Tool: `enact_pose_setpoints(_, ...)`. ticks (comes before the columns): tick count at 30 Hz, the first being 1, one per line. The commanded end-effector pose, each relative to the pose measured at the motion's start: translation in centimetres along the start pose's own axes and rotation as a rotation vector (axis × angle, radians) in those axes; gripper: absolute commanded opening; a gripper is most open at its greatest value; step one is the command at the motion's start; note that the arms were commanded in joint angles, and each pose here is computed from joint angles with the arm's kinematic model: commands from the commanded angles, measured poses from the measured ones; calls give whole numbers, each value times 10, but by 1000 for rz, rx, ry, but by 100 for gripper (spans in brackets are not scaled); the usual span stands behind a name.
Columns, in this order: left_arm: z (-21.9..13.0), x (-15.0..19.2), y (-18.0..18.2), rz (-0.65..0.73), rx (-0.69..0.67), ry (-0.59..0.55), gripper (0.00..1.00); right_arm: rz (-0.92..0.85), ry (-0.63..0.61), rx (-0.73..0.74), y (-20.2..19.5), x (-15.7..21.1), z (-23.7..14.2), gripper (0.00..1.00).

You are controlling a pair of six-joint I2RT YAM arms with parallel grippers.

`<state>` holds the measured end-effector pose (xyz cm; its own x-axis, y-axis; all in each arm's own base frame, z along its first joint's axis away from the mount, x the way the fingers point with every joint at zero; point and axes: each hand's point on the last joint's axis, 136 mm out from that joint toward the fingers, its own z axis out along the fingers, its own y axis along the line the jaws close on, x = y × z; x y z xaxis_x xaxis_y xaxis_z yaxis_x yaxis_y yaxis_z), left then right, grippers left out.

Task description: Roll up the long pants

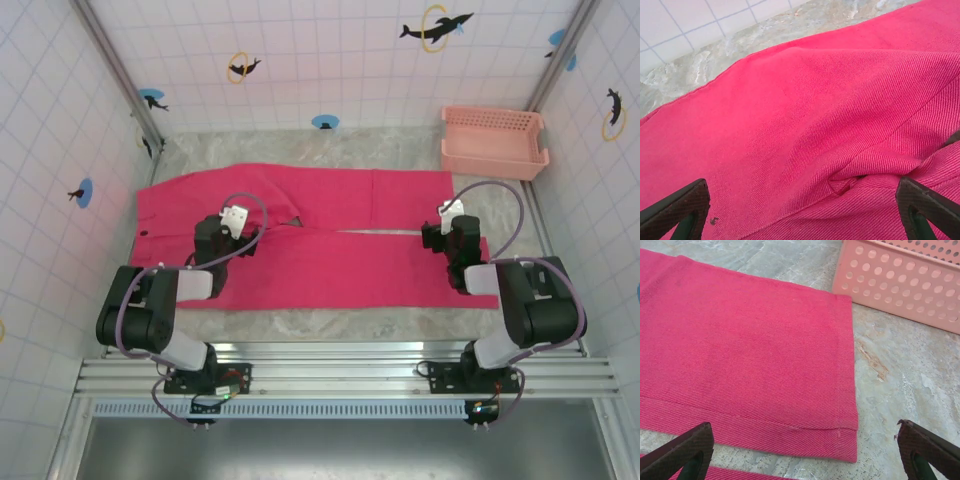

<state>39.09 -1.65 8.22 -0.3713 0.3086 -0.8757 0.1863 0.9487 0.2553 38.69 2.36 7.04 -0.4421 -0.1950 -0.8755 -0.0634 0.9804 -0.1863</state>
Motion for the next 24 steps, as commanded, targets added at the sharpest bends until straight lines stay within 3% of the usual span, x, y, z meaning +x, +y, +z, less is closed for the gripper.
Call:
enact_pose_setpoints(1,1,-14,3,20,-11,-42,97,6,-76,19,-4,-23,-2,97)
enact_pose_setpoints(24,1,-14,3,20,-11,-42,98,9,-76,20,-5,-23,-2,97)
